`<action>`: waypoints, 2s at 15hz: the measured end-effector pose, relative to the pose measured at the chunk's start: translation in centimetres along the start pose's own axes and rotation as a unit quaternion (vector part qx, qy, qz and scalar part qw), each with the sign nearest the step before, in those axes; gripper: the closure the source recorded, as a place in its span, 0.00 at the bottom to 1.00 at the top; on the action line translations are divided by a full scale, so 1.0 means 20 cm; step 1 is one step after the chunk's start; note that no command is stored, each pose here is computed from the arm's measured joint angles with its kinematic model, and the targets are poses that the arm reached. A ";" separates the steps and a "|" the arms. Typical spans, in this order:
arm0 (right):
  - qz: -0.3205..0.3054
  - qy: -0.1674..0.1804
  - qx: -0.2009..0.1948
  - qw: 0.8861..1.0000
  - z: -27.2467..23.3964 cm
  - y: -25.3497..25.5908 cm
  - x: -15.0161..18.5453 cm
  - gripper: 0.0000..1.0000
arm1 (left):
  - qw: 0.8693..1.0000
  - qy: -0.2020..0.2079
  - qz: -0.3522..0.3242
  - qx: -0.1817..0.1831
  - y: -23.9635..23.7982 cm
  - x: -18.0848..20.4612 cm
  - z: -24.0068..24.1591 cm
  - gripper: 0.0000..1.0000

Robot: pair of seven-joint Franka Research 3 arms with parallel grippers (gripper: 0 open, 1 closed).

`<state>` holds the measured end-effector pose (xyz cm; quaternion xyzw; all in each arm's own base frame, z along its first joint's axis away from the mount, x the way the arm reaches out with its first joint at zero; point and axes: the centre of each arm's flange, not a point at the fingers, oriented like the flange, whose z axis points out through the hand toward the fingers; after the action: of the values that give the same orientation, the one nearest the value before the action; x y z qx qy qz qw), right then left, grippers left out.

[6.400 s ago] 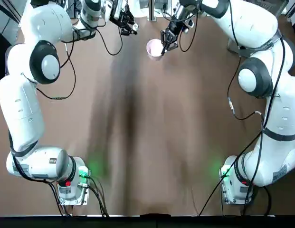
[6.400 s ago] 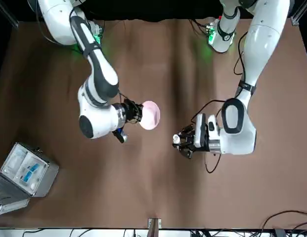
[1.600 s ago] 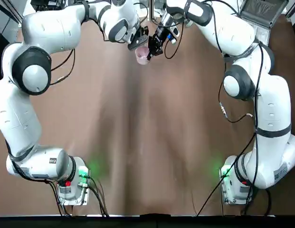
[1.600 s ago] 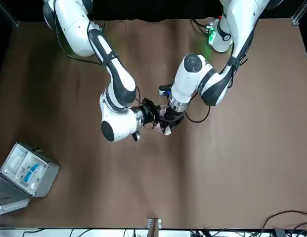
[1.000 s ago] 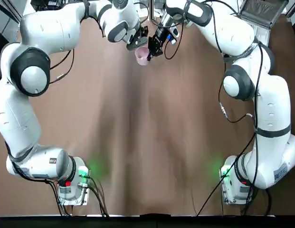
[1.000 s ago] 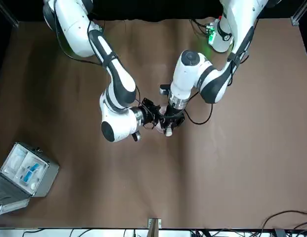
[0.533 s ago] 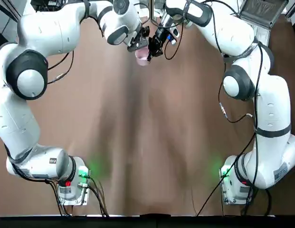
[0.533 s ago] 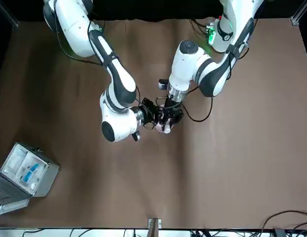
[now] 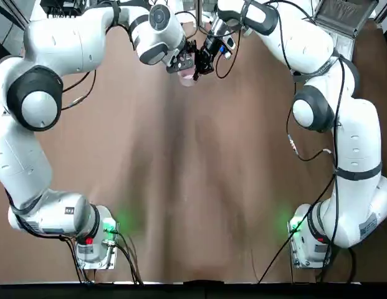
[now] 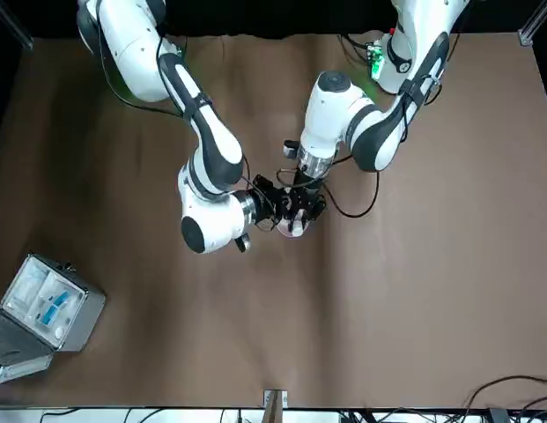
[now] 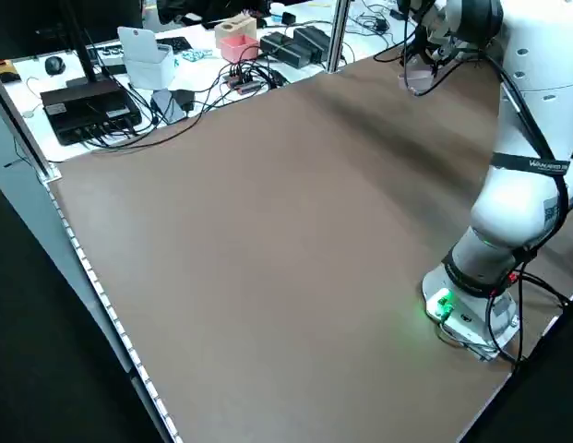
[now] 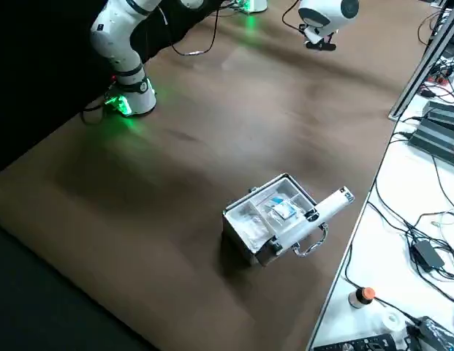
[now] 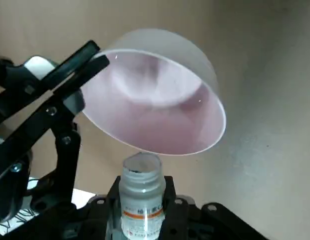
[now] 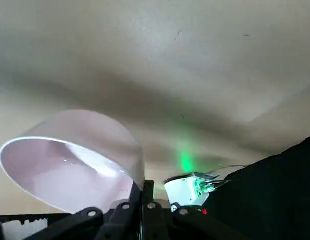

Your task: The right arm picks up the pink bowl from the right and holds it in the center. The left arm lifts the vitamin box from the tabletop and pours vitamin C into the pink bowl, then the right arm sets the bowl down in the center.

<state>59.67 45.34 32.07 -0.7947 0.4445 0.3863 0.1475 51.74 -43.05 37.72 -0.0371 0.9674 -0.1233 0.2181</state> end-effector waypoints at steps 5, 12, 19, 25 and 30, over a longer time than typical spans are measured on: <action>0.000 0.000 0.000 1.000 0.00 0.00 0.00 0.98 | 0.999 -0.015 0.028 0.001 0.00 0.02 0.00 0.65; 0.000 0.000 0.001 1.000 -0.01 0.00 0.00 0.98 | 0.999 -0.023 0.047 0.003 0.00 0.04 0.01 0.65; 0.001 0.000 0.002 1.000 -0.01 0.00 0.01 0.98 | 0.996 -0.042 0.080 0.011 0.02 0.06 0.02 0.65; 0.000 0.000 0.002 1.000 -0.01 0.00 0.01 0.98 | 0.995 -0.043 0.086 0.023 0.01 0.08 0.02 0.65; 0.000 0.000 0.002 1.000 -0.01 0.00 0.01 0.98 | 0.994 -0.044 0.096 0.029 0.02 0.11 0.03 0.65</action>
<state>59.85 45.14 32.13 -0.7945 0.4453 0.3852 0.1489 50.07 -43.10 36.22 0.0573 0.9521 -0.1278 0.2719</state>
